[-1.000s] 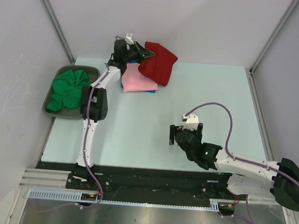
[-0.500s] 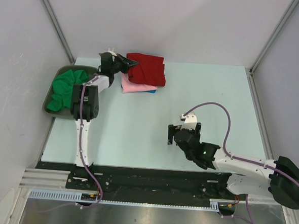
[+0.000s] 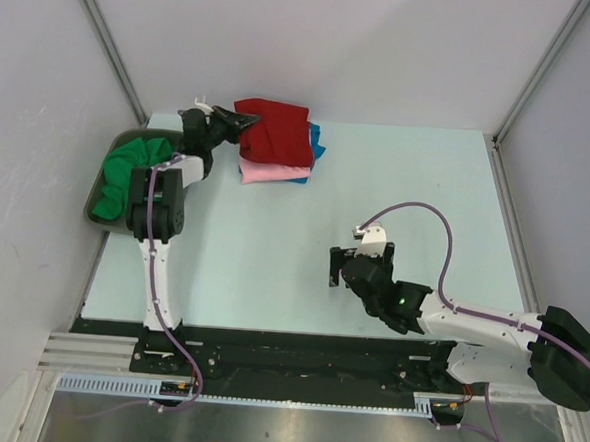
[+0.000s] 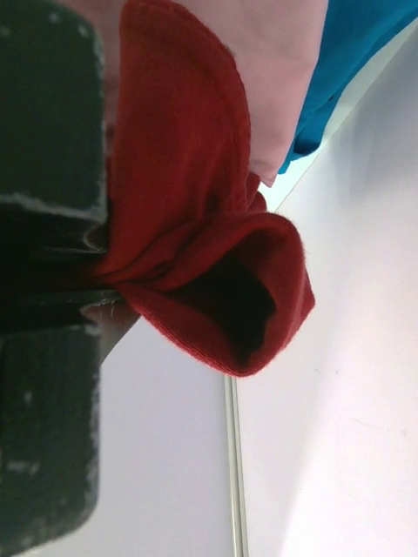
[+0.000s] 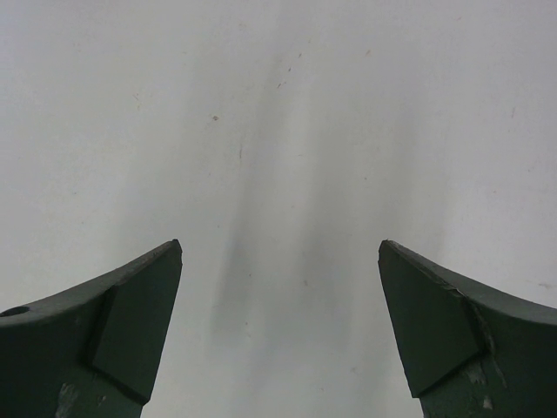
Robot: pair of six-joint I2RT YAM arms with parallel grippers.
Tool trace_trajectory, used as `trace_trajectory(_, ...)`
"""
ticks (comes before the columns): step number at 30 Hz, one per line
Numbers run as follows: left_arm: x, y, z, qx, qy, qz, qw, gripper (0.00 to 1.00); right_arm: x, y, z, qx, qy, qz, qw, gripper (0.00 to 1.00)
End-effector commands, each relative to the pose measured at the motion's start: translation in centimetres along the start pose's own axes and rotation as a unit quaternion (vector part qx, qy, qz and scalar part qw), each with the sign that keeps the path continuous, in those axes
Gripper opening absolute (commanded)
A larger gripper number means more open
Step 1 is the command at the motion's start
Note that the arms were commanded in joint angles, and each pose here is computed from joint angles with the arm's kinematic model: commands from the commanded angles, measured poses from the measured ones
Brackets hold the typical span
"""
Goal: Fold and stack the t-shirts
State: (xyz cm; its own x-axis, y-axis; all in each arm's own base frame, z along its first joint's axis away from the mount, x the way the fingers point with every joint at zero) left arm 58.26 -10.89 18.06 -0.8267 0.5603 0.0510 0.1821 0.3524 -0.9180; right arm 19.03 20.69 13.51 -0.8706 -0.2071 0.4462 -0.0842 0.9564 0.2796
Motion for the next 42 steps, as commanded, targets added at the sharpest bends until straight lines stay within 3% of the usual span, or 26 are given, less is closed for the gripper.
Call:
trace_trajectory(1,0.9,-3.1,-0.9,-0.022,-0.004,0.044,0.999,0.0,0.1,0.9,-0.7,-0.017,-0.016,-0.011,1.0,1.0)
trace_trajectory(5,0.2,0.0,0.3,-0.009,0.026,0.009,1.0,0.04,0.2,1.0,-0.7,-0.016,-0.013,-0.013,1.0,1.0)
trace_trajectory(7,0.1,1.8,0.9,-0.005,0.038,-0.019,0.999,0.29,0.2,1.0,-0.7,-0.017,-0.014,-0.014,1.0,1.0)
trace_trajectory(8,0.6,2.7,-0.4,-0.004,0.03,-0.031,0.999,0.59,0.2,1.0,-0.8,-0.015,-0.015,-0.013,1.0,1.0)
trace_trajectory(9,0.6,3.1,-0.4,-0.002,0.033,-0.04,0.999,0.99,0.2,1.0,-0.8,-0.014,-0.014,-0.015,1.0,1.0)
trace_trajectory(18,4.8,6.2,-2.5,-0.012,0.031,-0.212,0.977,1.0,0.0,1.5,-1.3,-0.014,-0.024,-0.004,1.0,1.0)
trace_trajectory(20,6.4,5.7,-2.4,-0.019,0.043,-0.257,0.965,1.0,-0.3,1.4,-1.3,-0.009,-0.018,0.011,1.0,1.0)
trace_trajectory(22,8.4,6.4,-2.4,-0.043,0.043,-0.339,0.939,1.0,-0.7,0.5,-1.2,-0.007,-0.006,0.043,0.999,1.0)
trace_trajectory(26,12.4,4.1,-1.7,-0.08,0.033,-0.417,0.905,1.0,-1.3,0.2,-2.3,-0.015,0.0,0.076,0.997,1.0)
trace_trajectory(27,13.6,1.7,-2.2,-0.098,0.009,-0.42,0.902,1.0,-1.4,0.1,-2.5,-0.016,0.002,0.077,0.997,1.0)
trace_trajectory(29,15.1,1.2,0.5,-0.105,0.029,-0.433,0.895,1.0,-1.6,-0.4,-3.2,-0.023,0.007,0.088,0.996,1.0)
trace_trajectory(34,19.1,-6.7,4.3,-0.17,0.008,-0.365,0.915,1.0,-2.3,-0.7,-6.1,-0.06,0.045,0.102,0.992,1.0)
trace_trajectory(42,21.0,-11.7,9.2,-0.236,0.05,-0.28,0.929,1.0,-0.7,-0.1,-9.1,-0.092,0.025,0.076,0.993,1.0)
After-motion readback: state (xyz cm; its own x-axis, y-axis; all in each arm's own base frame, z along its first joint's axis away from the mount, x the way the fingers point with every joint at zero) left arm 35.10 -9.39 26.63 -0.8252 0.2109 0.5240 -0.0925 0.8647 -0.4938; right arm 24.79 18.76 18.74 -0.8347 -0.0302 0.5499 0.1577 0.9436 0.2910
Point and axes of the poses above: each gripper's point midway between its finger pads, its own x axis back along the fingers, its own y axis along the line the jaws close on, z = x × y, the point moved 5 cm from there along x, back along the fingers, and after that the axes turned 13 degrees about -x, right-handed, at the moved point
